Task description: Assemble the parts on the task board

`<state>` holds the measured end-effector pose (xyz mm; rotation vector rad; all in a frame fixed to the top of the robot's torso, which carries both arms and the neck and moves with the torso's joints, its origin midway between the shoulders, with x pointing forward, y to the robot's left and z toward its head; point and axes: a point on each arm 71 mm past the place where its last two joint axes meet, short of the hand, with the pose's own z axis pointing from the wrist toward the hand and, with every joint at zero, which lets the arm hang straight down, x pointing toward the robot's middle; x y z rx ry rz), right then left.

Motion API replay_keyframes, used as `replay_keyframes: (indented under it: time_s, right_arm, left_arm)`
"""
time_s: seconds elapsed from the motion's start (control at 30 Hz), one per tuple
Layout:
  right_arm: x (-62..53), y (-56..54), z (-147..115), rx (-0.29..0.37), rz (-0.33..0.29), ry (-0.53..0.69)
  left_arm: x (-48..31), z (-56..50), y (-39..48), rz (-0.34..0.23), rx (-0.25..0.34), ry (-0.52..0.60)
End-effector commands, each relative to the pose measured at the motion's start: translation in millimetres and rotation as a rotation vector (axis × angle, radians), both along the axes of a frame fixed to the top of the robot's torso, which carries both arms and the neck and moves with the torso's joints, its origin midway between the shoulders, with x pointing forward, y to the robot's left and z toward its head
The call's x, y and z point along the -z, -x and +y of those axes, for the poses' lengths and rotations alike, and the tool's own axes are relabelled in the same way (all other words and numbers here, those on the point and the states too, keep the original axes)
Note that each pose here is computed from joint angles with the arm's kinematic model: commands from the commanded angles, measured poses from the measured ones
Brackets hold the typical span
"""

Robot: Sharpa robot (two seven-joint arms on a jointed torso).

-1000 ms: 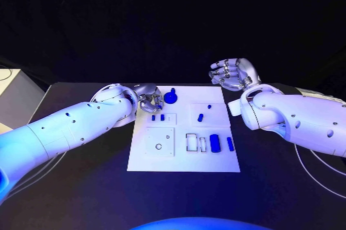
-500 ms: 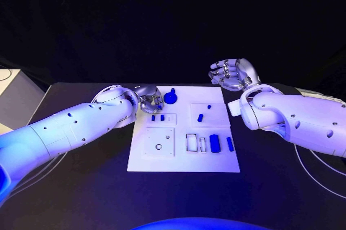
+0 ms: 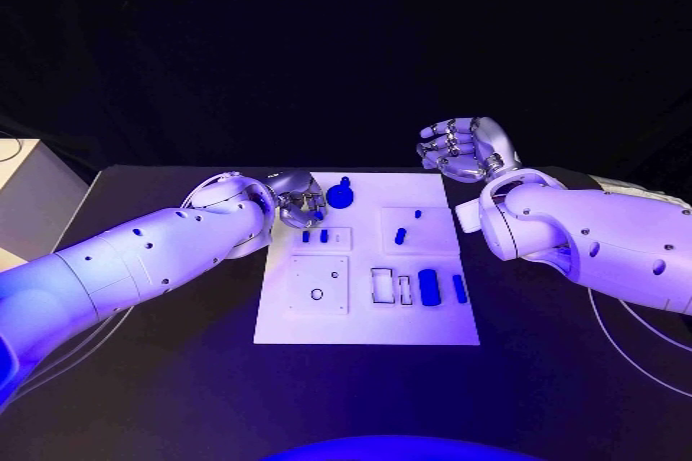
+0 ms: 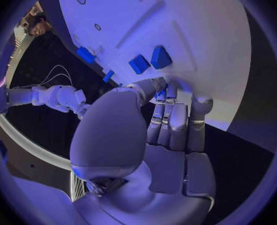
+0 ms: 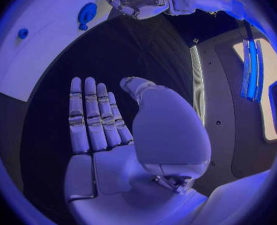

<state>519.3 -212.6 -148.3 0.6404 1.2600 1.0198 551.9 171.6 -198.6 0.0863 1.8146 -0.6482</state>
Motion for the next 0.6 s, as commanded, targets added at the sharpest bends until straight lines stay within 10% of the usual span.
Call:
replay_keyframes:
  time_s: [0.03,0.6]
  right_arm:
    - [-0.4,0.3,2.0,-0.021,-0.005,0.006]
    - [0.0,-0.6,0.6,-0.016,-0.003,0.007]
  left_arm:
    - [6.5,-0.3,2.7,0.029,0.008,-0.003]
    - [5.4,1.9,2.5,0.02,-0.003,0.005]
